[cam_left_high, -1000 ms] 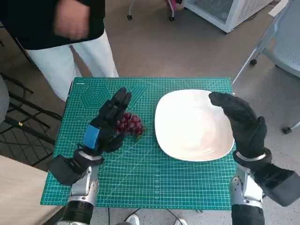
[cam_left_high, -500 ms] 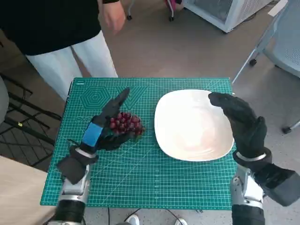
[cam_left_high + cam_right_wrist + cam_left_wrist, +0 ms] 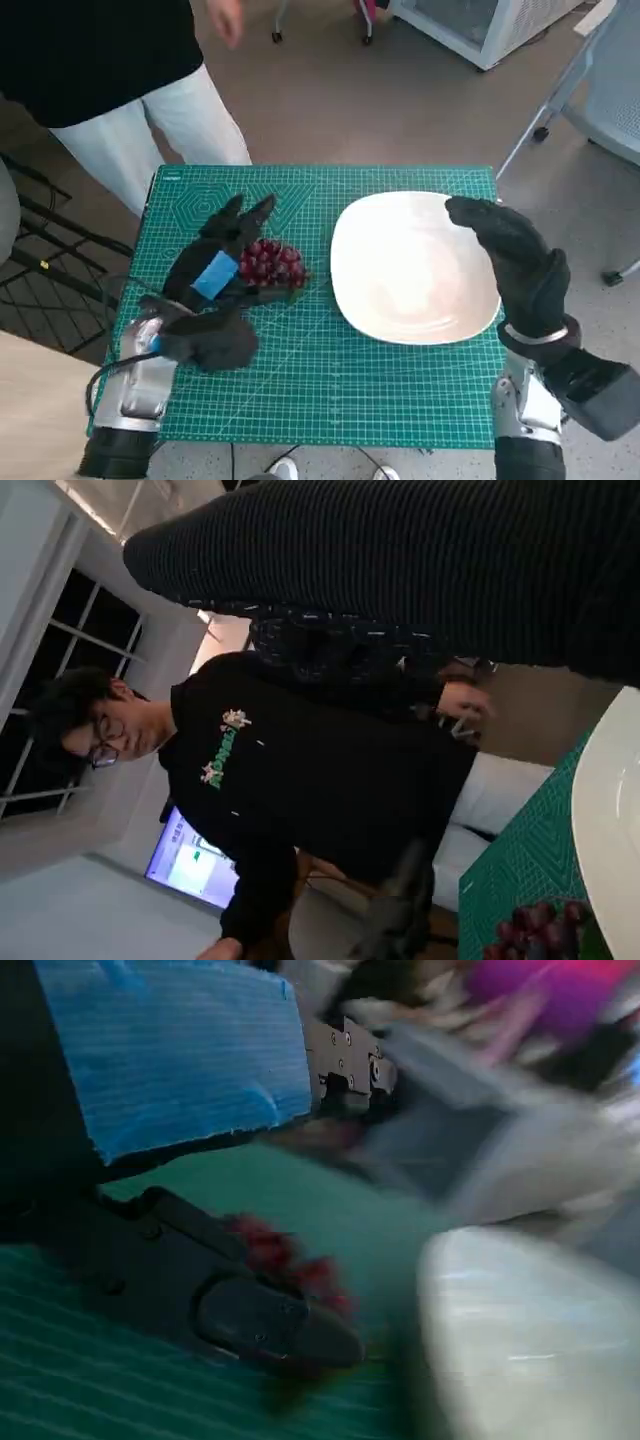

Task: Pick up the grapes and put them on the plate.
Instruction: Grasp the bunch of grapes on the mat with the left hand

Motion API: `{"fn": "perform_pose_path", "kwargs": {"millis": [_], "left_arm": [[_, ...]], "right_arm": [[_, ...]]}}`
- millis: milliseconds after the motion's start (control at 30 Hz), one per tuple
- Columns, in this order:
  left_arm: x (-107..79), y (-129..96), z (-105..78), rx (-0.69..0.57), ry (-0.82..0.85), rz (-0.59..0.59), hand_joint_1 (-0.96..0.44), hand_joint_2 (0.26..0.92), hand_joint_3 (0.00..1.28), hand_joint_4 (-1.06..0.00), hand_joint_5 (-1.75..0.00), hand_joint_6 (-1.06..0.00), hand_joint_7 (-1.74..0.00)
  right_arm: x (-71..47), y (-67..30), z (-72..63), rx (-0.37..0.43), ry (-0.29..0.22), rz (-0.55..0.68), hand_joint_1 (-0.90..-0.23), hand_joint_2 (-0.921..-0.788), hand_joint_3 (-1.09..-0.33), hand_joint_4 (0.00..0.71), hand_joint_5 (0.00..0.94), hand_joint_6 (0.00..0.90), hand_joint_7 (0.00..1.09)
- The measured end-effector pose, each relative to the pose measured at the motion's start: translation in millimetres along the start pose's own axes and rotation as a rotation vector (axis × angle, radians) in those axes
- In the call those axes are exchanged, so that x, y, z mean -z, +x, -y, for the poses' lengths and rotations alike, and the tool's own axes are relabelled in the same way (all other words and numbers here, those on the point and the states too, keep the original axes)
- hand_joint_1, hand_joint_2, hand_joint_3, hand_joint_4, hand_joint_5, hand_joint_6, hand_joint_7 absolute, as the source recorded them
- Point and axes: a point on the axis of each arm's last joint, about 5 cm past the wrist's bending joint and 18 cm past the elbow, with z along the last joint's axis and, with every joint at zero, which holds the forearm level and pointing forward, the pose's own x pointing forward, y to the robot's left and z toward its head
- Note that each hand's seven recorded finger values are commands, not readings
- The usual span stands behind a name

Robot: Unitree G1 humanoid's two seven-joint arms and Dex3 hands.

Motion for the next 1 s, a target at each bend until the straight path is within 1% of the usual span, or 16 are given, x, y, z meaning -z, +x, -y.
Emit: {"fn": "perform_pose_path", "kwargs": {"millis": [233,533,1000], "left_arm": [[-6.8,6,8.3,0.058,0.058,-0.075,-0.65,0.750,0.00,0.00,0.00,-0.12,-0.01],[-12.7,20,8.5,0.119,0.081,-0.131,-0.60,0.742,0.00,0.00,0.00,-0.13,0.00],[-6.9,39,14.6,0.230,0.118,-0.219,-0.56,0.735,0.00,0.00,0.00,-0.13,0.00]], "right_arm": [[0.2,-0.3,0.2,0.001,-0.001,-0.002,-0.549,-0.921,-0.623,0.195,0.004,0.022,0.35],[0.2,-0.4,0.3,0.002,-0.001,-0.002,-0.558,-0.921,-0.621,0.195,0.003,0.023,0.35],[-0.1,-1.0,1.1,-0.001,-0.001,-0.003,-0.550,-0.921,-0.620,0.194,0.002,0.023,0.34]]}}
